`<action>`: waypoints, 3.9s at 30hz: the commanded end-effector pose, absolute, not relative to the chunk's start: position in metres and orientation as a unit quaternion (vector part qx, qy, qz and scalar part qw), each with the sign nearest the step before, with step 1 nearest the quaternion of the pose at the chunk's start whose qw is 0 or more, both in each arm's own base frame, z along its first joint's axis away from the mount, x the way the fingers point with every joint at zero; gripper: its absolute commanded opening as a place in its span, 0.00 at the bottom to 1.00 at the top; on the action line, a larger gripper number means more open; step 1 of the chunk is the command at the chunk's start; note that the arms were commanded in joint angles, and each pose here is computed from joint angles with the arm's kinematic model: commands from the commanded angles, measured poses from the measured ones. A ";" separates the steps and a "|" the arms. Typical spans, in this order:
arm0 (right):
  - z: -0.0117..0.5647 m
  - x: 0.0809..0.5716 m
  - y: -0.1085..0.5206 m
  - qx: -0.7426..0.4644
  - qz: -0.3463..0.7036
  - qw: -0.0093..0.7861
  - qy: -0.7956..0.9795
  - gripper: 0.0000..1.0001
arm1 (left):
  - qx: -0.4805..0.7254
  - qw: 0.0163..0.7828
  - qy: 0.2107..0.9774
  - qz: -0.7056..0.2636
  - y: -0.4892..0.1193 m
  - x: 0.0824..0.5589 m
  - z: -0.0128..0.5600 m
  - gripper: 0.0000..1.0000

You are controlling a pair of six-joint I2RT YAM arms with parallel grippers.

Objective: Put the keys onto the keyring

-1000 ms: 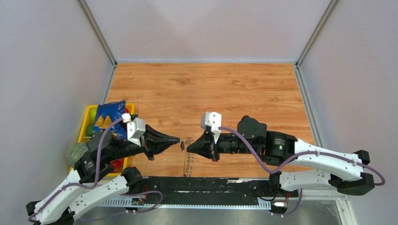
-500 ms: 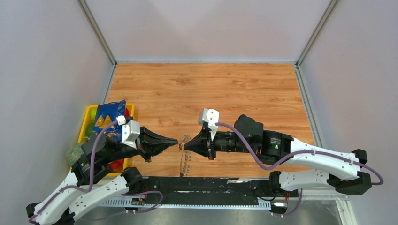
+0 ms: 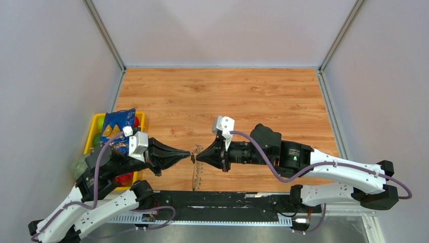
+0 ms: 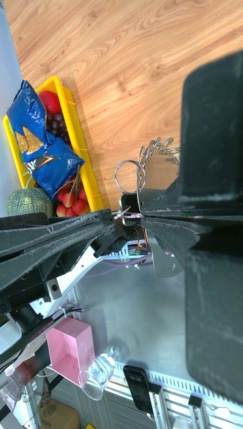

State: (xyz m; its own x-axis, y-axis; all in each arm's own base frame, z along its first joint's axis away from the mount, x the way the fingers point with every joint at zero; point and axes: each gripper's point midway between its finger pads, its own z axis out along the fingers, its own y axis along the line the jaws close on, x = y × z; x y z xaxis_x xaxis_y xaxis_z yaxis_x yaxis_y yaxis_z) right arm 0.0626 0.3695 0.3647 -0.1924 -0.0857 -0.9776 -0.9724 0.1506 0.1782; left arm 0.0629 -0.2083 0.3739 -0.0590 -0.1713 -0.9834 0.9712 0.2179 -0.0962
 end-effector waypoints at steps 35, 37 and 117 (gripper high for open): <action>0.404 0.073 0.332 -0.381 0.492 0.528 0.578 0.00 | 0.283 0.575 0.624 -0.448 -0.204 0.105 0.342 0.20; 0.401 0.077 0.325 -0.374 0.482 0.532 0.587 0.00 | 0.255 0.554 0.664 -0.433 -0.207 0.118 0.317 0.26; 0.267 0.111 0.289 -0.306 0.483 0.444 0.690 0.00 | 0.005 0.083 0.996 0.021 -0.124 -0.017 0.019 0.22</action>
State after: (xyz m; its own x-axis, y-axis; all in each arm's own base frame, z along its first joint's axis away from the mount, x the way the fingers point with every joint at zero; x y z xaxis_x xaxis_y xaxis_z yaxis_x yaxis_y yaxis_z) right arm 0.1112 0.2852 0.2459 -0.4513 -0.0596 -0.8904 -0.8335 0.3846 0.3967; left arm -0.0118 -0.1183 0.0231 -0.9817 0.0562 -0.1817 0.0387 0.9944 0.0986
